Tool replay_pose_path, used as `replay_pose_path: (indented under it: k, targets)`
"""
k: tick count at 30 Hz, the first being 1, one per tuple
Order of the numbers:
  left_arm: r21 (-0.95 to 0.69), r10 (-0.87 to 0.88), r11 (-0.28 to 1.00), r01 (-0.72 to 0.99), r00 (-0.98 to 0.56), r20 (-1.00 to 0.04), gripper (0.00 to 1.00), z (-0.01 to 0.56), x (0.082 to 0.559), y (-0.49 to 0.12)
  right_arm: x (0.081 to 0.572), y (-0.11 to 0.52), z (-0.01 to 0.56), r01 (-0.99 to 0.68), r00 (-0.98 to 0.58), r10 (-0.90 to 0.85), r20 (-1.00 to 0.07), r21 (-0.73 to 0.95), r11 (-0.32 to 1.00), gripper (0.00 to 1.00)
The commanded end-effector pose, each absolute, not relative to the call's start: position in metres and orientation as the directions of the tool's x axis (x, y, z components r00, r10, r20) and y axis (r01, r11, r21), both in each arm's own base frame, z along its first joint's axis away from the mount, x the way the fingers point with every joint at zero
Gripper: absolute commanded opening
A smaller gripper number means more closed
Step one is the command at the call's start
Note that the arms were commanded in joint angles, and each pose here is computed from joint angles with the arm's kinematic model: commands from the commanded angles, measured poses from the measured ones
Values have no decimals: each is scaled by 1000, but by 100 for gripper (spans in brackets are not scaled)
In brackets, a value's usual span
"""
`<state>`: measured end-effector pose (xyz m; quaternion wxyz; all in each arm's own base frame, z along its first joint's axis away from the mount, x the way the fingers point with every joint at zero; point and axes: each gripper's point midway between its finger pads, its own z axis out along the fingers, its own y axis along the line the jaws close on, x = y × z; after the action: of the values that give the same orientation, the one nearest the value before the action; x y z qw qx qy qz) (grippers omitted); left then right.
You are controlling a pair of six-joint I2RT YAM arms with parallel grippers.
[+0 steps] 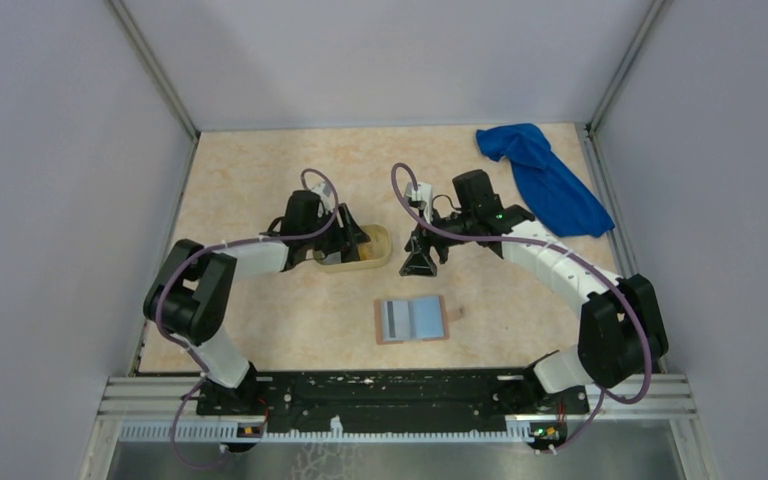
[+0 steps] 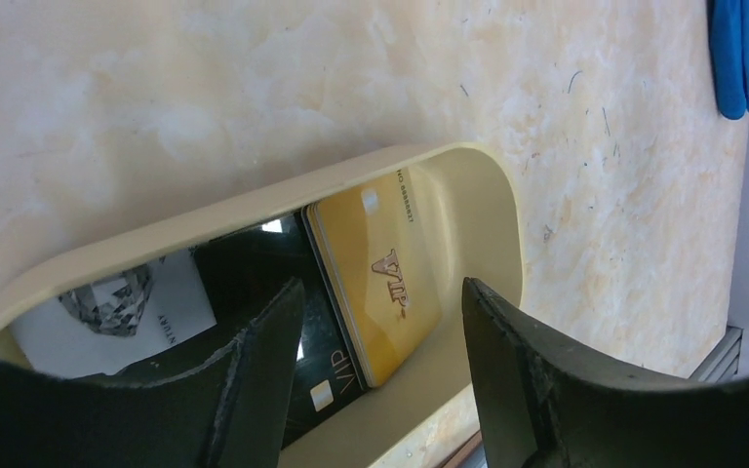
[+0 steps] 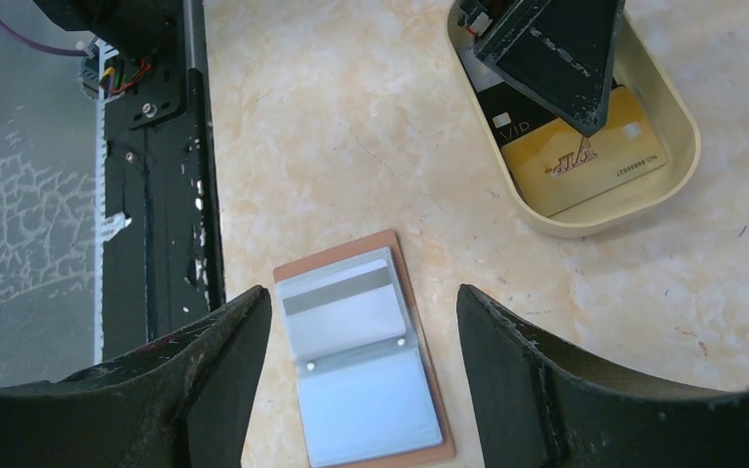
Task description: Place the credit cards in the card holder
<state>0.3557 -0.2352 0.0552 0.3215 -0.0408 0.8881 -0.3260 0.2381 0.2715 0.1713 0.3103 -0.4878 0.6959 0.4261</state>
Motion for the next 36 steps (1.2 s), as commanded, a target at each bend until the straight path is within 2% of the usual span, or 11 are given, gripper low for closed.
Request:
replay_pose_path:
  k: [1,9,21,24,31,36]
  targets:
    - [-631,-261,759,162,-811,-523,67,53,358,-247,244,273,191,-962,-270,-380,-885,237,134,69]
    - [-694,-281,699,172,-827,-487,66,53,357,-262,244,272,192,-962,-272,-377,-885,238,135,69]
    - [-799,-328,553,235,-821,-468,60,86,351,-282,244,271,195,-963,-267,-372,-889,233,134,69]
    - [-814,-331,532,232,-828,-452,56,84,350,-284,244,271,195,-963,-268,-371,-889,234,135,69]
    - [-843,-319,482,238,-848,-422,55,82,345,-291,245,269,196,-963,-268,-367,-891,234,137,69]
    - [-841,-315,491,226,-855,-413,52,74,346,-292,245,269,197,-963,-268,-365,-892,233,137,69]
